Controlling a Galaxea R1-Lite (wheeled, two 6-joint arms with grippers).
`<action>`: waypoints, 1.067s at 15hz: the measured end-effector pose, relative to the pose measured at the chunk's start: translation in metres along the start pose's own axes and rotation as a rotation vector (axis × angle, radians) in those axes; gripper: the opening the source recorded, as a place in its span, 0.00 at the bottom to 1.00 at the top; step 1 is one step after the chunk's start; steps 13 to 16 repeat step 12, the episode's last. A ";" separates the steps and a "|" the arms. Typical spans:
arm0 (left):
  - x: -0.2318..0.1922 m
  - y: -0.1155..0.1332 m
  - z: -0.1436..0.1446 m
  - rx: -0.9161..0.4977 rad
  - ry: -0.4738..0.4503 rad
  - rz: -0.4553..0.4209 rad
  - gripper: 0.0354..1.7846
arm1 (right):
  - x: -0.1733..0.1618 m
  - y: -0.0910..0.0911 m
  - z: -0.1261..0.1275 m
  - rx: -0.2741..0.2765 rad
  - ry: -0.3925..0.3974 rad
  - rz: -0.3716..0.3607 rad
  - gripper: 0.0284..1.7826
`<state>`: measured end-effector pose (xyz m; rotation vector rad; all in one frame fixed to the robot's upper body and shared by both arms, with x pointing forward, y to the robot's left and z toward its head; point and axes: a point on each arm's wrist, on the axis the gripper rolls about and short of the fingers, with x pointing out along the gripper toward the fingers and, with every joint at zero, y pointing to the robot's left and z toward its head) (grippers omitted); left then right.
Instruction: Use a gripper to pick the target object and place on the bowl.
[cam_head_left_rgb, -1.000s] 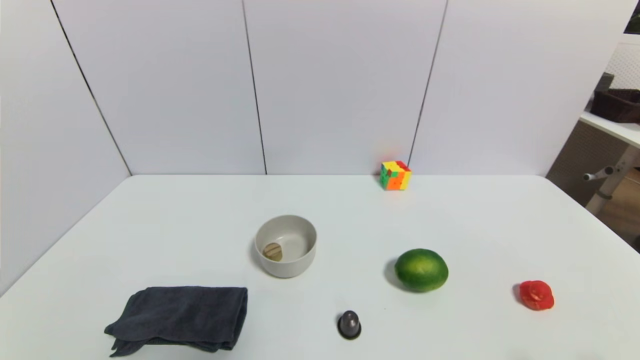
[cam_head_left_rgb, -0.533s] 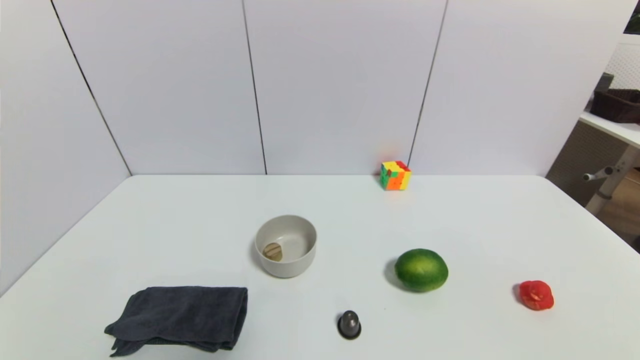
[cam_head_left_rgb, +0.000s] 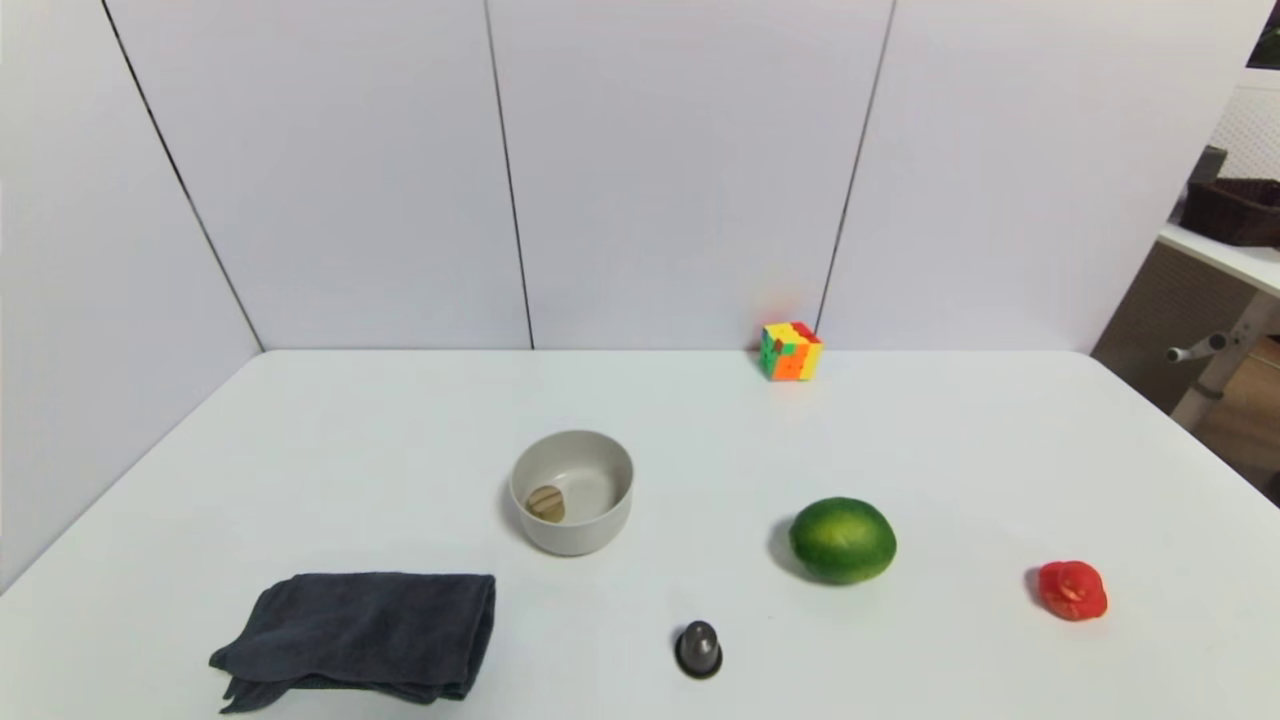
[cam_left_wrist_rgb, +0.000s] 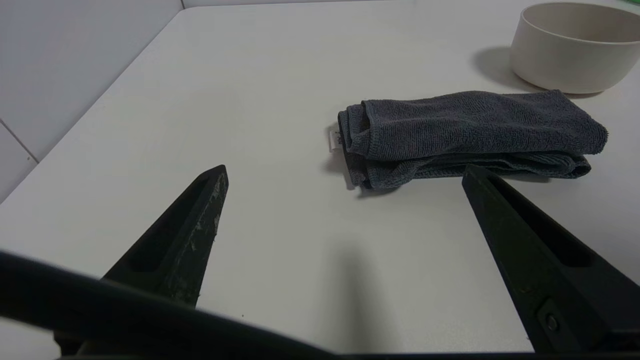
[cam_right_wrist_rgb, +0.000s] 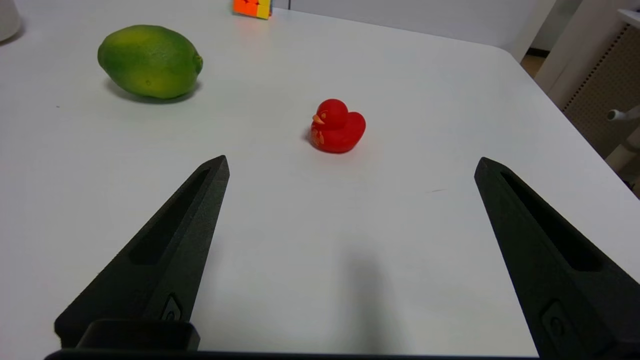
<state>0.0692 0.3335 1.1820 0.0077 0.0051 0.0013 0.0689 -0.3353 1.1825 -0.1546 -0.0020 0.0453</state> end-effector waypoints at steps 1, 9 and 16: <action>0.000 0.000 0.000 0.000 0.000 0.000 0.94 | 0.000 0.000 0.000 0.000 0.000 0.000 0.95; 0.000 0.000 0.000 0.000 0.001 0.000 0.94 | 0.000 0.000 0.000 0.000 0.002 -0.007 0.95; 0.000 0.000 0.000 0.000 0.001 0.000 0.94 | 0.000 0.000 -0.001 0.008 0.004 -0.008 0.95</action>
